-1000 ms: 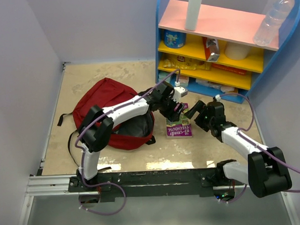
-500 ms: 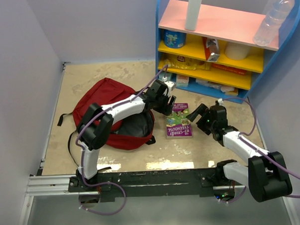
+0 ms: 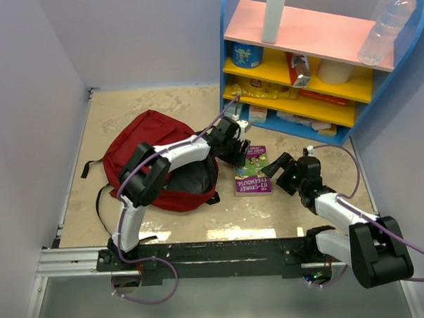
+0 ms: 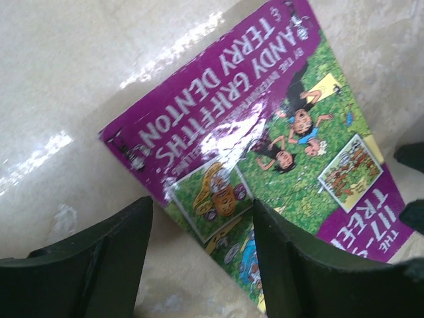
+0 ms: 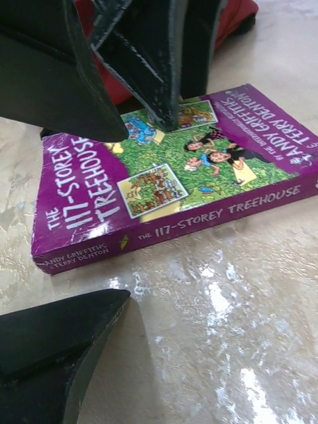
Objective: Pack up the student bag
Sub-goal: Pick up the book from the center of the board.
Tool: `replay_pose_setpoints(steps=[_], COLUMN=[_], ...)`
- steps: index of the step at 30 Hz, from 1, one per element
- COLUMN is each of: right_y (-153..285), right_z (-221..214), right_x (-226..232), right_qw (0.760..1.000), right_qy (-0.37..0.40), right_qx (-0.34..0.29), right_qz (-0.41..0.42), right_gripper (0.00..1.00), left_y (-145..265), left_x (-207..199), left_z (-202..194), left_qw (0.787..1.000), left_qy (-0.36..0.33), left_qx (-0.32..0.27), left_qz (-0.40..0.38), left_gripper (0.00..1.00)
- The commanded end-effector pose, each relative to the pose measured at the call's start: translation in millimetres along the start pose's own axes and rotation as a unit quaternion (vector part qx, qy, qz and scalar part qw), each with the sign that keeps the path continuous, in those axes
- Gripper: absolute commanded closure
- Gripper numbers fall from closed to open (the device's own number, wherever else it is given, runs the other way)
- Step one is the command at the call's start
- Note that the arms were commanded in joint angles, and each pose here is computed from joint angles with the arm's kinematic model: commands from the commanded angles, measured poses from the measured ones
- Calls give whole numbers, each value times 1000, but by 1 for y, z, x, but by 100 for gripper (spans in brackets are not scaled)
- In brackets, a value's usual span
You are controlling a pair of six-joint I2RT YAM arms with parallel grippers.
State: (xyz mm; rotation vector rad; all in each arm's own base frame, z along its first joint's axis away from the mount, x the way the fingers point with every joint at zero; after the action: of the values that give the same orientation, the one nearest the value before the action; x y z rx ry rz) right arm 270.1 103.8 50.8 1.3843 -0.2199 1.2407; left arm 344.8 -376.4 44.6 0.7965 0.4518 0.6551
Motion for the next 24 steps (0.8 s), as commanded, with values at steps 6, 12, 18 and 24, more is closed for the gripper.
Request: replay_pose_setpoints(steps=[6,12,18,24], right_y=[3,5,24,52], right_z=[-22,-24,-17,-6], right_x=[1,34,81,122], right_qw=[998,991,975,957], right_qy=[-5,-16,-13,-2], right_qx=[46,69,77,59], right_qz=[50,118,208,283], right_gripper=[6,7,10,12], left_y=[-22,-27,-24,-23], left_x=[-42,-58,-63,-63], left_z=[1,-4,1,2], left_qw=[996,994,993,993], left_qy=[5,2,-2,-4], left_qx=[8,14,9,6], left_qz=[-84,-106,-114,-114], left_gripper=[40,50,56,57])
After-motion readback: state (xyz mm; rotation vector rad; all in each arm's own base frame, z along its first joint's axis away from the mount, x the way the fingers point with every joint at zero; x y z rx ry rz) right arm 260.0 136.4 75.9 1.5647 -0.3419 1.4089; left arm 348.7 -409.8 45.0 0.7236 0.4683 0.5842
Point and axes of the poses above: each gripper's point midway between its finger pads, its own y axis back along the fingers, its own x axis along the line the jaws close on, z = x × y, the point moved 1 cm from there along y, back along the fingers, and after that the axes turned 12 degrees about -y, right-handed, at the moved point
